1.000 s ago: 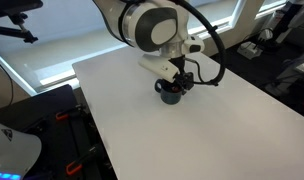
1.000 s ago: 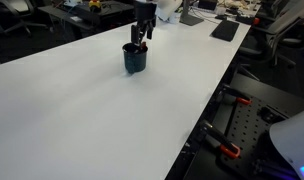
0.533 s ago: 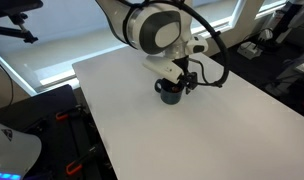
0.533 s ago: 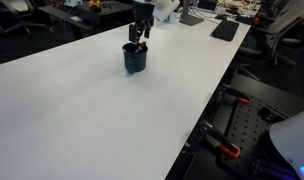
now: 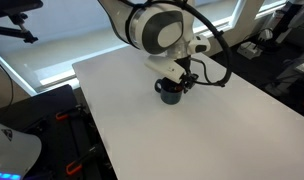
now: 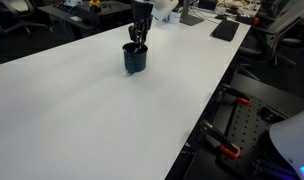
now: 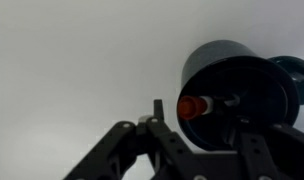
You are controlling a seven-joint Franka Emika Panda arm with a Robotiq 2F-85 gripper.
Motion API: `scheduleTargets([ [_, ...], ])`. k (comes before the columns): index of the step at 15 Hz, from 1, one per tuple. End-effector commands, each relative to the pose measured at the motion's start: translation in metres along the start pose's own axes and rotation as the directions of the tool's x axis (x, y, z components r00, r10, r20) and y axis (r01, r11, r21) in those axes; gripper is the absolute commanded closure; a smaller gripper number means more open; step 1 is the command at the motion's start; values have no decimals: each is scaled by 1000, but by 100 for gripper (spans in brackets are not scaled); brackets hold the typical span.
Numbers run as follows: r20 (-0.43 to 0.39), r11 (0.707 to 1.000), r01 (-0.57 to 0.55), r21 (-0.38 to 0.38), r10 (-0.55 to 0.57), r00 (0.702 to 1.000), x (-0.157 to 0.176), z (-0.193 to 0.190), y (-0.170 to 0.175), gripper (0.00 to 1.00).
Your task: Remove the marker from the mug cup
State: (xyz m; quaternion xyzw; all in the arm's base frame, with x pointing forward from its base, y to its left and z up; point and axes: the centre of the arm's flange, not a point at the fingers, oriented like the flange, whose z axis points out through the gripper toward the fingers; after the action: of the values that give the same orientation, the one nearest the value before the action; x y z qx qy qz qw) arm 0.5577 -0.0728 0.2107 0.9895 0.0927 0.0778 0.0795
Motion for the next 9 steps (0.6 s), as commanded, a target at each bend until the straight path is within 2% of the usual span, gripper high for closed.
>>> scheduleTargets([
  [1, -16, 1000, -5, -8, 5, 1000, 5, 1, 2, 76],
  [2, -16, 1000, -6, -8, 5, 1000, 5, 1, 2, 84],
  [5, -23, 1000, -4, -7, 4, 1000, 7, -2, 4, 97],
  [6, -22, 1000, -3, -6, 3, 1000, 7, -2, 4, 99],
  [9, -17, 1000, -3, -8, 3, 1000, 8, 0, 3, 96],
])
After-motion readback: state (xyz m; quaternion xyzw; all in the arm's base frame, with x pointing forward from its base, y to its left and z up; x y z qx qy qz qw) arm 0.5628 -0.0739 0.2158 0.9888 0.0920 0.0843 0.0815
